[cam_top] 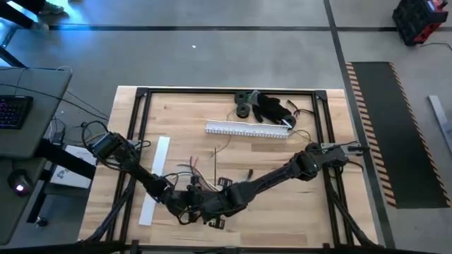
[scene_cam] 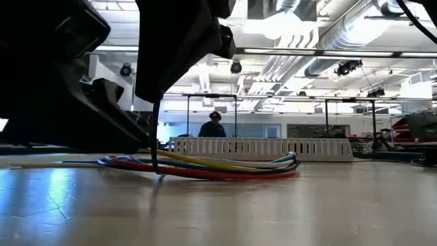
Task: Ziptie cables
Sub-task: Wrap the cable wire using a black zip tie
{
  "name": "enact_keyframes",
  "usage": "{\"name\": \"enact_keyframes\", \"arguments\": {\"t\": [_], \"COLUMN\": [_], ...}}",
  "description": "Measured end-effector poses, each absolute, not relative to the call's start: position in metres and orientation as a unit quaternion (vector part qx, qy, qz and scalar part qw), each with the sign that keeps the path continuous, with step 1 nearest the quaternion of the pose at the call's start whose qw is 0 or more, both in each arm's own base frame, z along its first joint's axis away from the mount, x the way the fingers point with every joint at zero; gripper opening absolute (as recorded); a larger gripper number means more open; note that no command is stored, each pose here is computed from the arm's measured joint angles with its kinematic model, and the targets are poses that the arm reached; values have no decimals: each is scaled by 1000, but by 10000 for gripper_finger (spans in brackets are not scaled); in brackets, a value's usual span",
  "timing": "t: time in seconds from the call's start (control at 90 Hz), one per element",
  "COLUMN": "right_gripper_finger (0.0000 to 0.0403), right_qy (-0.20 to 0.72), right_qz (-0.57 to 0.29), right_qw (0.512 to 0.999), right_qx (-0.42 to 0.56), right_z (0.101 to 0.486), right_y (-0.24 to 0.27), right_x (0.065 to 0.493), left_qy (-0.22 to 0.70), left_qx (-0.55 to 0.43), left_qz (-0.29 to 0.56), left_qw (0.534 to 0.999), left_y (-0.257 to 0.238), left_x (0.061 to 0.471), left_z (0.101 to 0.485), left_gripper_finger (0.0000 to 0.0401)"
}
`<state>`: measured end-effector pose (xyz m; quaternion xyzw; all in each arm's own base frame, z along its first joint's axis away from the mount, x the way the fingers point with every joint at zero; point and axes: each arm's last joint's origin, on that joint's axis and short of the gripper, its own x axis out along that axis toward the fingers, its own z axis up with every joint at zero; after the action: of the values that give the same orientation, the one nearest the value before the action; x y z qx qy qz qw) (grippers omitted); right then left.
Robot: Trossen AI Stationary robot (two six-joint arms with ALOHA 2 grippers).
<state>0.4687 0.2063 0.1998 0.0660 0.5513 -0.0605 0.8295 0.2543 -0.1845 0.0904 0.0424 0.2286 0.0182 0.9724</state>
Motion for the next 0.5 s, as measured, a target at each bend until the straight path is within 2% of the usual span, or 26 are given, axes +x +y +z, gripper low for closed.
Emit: {"name": "enact_keyframes", "arguments": {"t": [0.256,0.5], "right_gripper_finger": [0,0], "right_qy": [550,546], "right_qz": [-61,-62], "right_qw": [830,833], "right_qx": [66,71], "right_z": [200,200], "right_y": [204,205], "right_x": [470,471], "left_qy": [221,213], "left_qx": [38,41], "left_qz": [23,23], "left_qw": [974,976], "left_y": [-184,-188], "left_x": [263,267], "left_z": [96,98], "left_gripper_finger": [139,93]}}
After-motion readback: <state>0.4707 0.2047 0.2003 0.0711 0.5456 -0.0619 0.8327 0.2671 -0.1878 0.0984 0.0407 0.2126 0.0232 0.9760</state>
